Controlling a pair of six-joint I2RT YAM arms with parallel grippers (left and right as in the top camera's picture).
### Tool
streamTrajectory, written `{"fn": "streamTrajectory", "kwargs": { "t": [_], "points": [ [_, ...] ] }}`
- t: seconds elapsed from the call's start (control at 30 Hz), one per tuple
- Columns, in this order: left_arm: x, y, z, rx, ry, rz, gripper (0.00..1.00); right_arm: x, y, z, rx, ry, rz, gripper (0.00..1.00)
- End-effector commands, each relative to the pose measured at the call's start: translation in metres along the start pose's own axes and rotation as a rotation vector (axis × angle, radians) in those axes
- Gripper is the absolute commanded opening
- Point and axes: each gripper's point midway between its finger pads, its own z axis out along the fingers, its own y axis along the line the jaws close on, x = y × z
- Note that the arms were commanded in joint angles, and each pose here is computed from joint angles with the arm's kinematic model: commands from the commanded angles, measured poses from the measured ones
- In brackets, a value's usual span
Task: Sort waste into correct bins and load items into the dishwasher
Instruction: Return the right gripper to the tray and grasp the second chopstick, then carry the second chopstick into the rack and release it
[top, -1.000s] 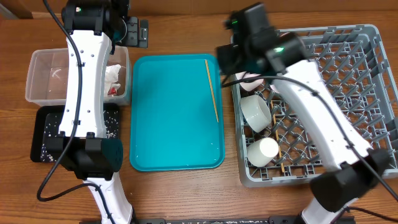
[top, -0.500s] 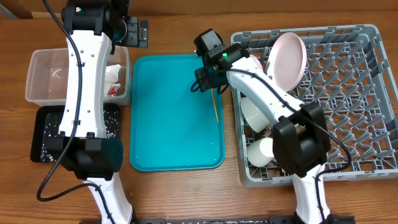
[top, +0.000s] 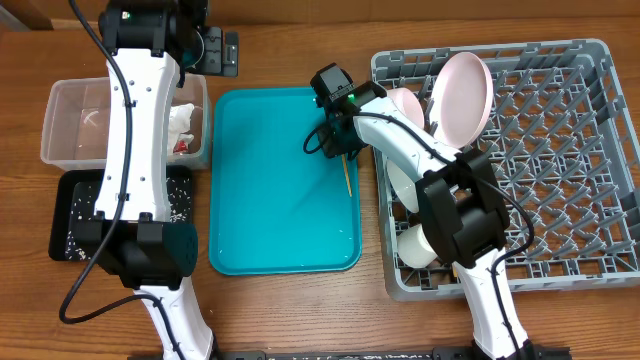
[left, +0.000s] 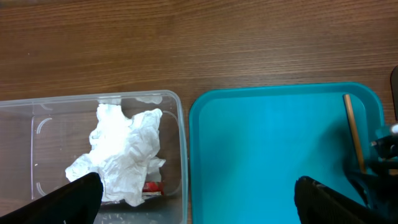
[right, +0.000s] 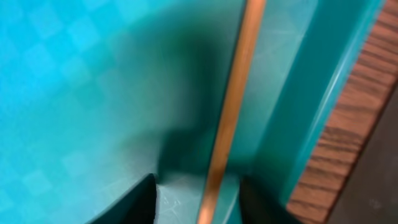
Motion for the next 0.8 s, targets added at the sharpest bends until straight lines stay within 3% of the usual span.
{"fn": "streamTrajectory", "kwargs": {
  "t": [0.0,0.13,0.33,0.43,0.57,0.77],
  "points": [
    [-0.007,0.002,-0.012,-0.007,-0.036,0.011,1.00,0.009,0.002,0.016,-0.019,0.045,0.034,0.21],
    [-0.007,0.002,-0.012,-0.007,-0.036,0.011,1.00,0.012,0.003,0.017,-0.019,0.058,0.038,0.04],
    [-0.007,0.002,-0.012,-0.007,-0.036,0.011,1.00,0.011,0.009,-0.003,-0.020,0.065,0.035,0.04],
    [-0.007,0.002,-0.012,-0.007,-0.036,0.011,1.00,-0.006,0.012,-0.046,-0.031,0.012,0.037,0.04],
    [-0.007,0.002,-0.012,-0.007,-0.037,0.011,1.00,-0.027,0.009,-0.141,-0.043,-0.109,0.042,0.04],
    [-0.007,0.002,-0.012,-0.007,-0.036,0.011,1.00,-0.011,-0.028,-0.242,0.015,-0.210,0.094,0.04]
  ]
}}
